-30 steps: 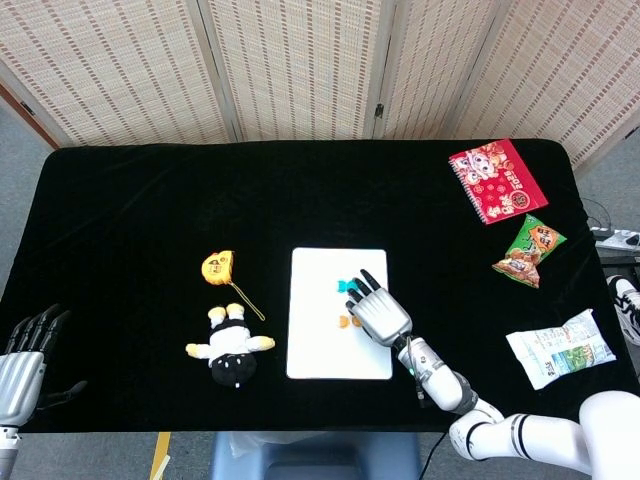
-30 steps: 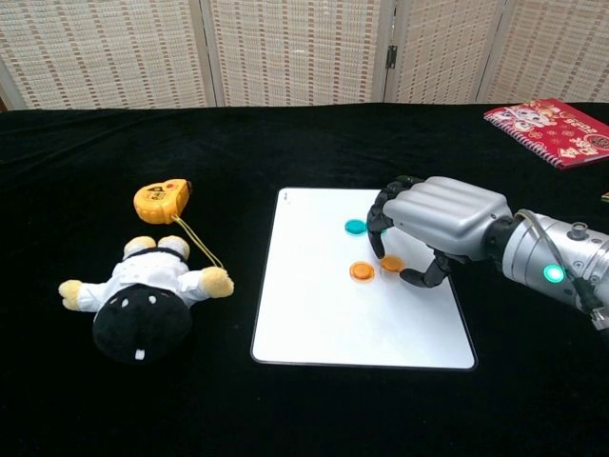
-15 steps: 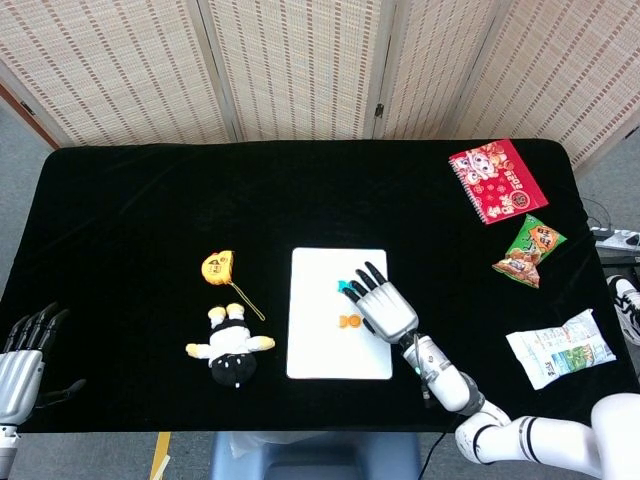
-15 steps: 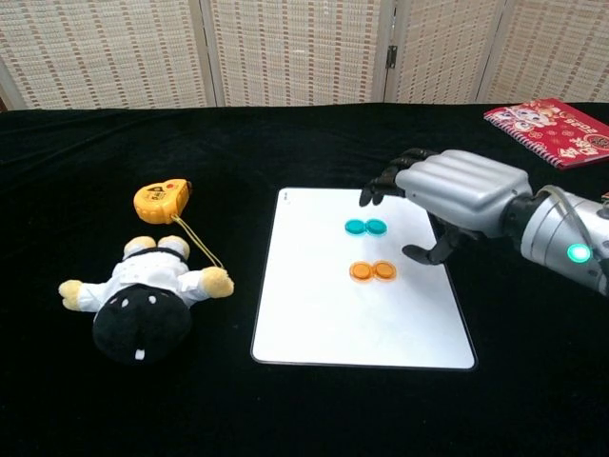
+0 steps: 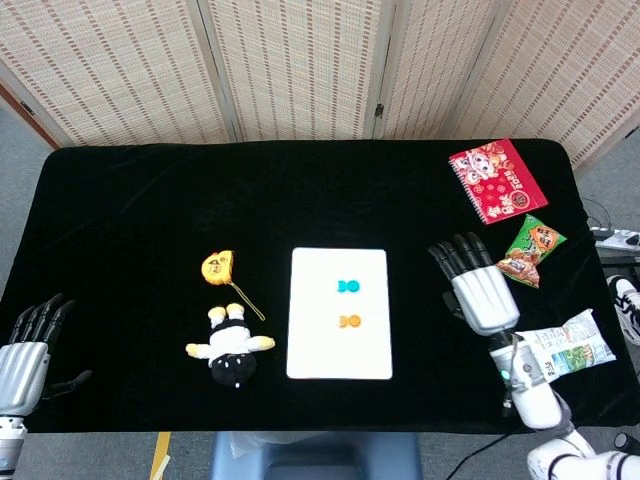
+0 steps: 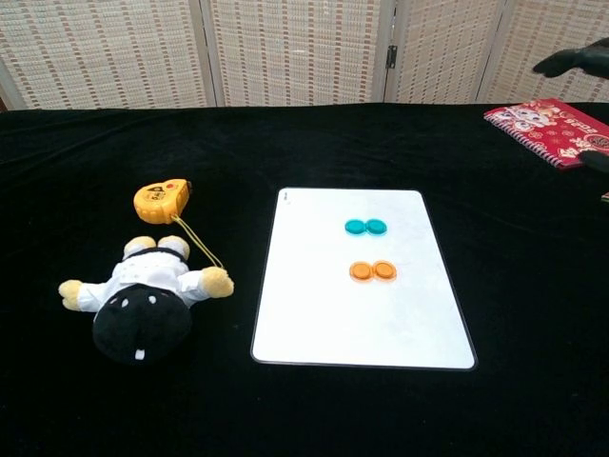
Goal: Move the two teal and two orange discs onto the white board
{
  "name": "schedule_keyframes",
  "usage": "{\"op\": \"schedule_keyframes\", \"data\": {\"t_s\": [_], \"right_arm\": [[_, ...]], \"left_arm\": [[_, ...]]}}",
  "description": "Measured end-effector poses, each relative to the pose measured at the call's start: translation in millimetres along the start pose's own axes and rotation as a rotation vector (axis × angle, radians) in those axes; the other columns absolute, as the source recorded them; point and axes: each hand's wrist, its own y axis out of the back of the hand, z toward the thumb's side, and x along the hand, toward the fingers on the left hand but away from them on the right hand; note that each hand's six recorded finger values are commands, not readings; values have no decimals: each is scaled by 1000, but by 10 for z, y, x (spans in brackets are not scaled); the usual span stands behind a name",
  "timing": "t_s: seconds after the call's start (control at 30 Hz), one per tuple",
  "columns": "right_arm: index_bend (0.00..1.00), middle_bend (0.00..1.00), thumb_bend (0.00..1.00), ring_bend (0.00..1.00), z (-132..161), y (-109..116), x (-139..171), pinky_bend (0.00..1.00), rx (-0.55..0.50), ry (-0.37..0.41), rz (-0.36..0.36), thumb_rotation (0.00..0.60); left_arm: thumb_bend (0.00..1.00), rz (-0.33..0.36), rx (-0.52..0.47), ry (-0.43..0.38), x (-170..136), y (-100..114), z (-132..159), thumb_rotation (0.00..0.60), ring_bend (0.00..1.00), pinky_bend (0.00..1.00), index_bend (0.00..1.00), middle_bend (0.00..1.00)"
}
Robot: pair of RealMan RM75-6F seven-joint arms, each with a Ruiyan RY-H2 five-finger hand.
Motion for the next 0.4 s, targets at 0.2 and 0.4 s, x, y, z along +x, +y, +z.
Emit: {"op": "schedule_keyframes", "data": {"t_s": [0.2,0.4], "right_arm": [[0,0,301,0,-403,96,440,0,-36,-98,-16,600],[0,0,301,0,-622,139,844,0,-110,-160,-61,600]], "left_arm": [[129,24,1,-12,31,17,84,600,0,0,0,0],[130,43,11,-26,25,35,164,600,0,0,0,0]]}}
